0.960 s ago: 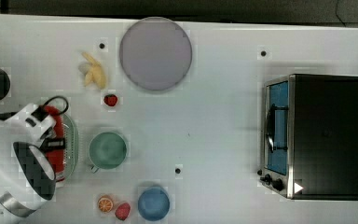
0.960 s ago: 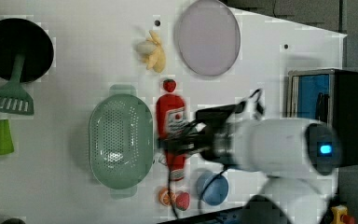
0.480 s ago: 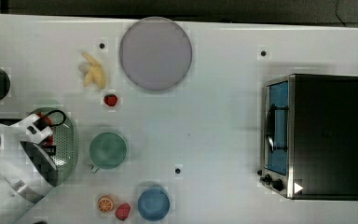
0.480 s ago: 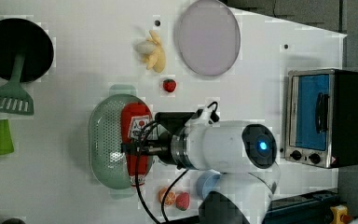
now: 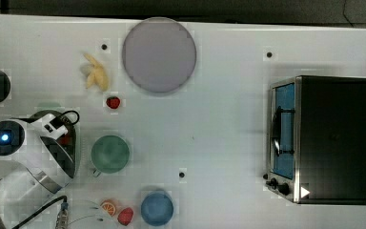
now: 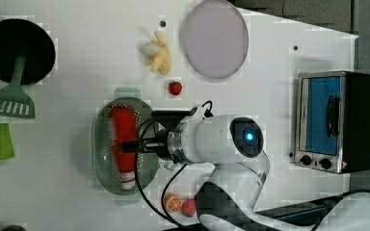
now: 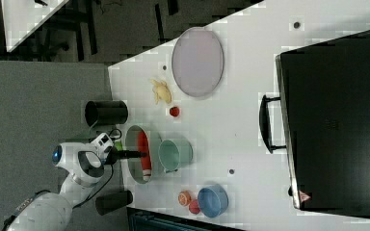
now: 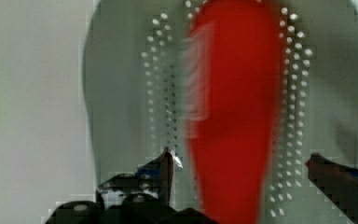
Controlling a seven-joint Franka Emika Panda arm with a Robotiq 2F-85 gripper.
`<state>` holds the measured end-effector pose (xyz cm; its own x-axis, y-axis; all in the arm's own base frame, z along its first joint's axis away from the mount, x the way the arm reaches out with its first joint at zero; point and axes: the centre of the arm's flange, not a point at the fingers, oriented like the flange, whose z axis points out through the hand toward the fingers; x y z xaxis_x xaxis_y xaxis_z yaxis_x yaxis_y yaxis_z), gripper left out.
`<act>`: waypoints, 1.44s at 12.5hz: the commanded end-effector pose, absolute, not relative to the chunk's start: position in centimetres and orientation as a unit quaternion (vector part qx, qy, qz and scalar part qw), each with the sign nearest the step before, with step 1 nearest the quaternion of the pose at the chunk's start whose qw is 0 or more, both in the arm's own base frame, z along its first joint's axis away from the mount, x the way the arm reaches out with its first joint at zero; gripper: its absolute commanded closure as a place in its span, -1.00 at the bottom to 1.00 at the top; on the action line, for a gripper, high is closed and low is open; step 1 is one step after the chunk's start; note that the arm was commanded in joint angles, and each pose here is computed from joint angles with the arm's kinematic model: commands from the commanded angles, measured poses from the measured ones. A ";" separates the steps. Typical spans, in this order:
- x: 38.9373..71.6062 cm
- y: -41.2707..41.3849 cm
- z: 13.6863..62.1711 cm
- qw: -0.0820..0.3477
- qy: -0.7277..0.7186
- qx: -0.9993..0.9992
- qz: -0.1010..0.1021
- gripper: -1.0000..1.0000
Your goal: Pick Ketchup from the table and place it in strainer.
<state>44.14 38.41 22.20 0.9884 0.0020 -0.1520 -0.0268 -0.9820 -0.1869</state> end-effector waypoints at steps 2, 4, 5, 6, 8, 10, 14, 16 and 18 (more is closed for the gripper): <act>48.3 37.5 32.0 0.109 0.125 -0.986 -0.010 -1.00; 49.6 34.9 36.4 0.083 0.148 -0.985 -0.035 -1.00; 50.3 33.0 38.6 0.067 0.163 -0.983 -0.046 -1.00; 51.0 30.7 40.8 0.049 0.182 -0.980 -0.057 -1.00; 52.5 25.3 45.6 0.019 0.235 -0.969 -0.075 -1.00; 53.1 19.2 49.5 -0.011 0.298 -0.952 -0.069 -1.00; 53.7 7.6 55.8 -0.009 0.418 -0.907 -0.046 -1.00; 53.7 3.6 57.9 -0.008 0.446 -0.894 -0.041 -1.00; 53.0 1.5 58.7 -0.014 0.464 -0.886 -0.009 -1.00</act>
<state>53.25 0.20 57.23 0.5793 -0.8145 0.0319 -0.8149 -0.5779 0.0442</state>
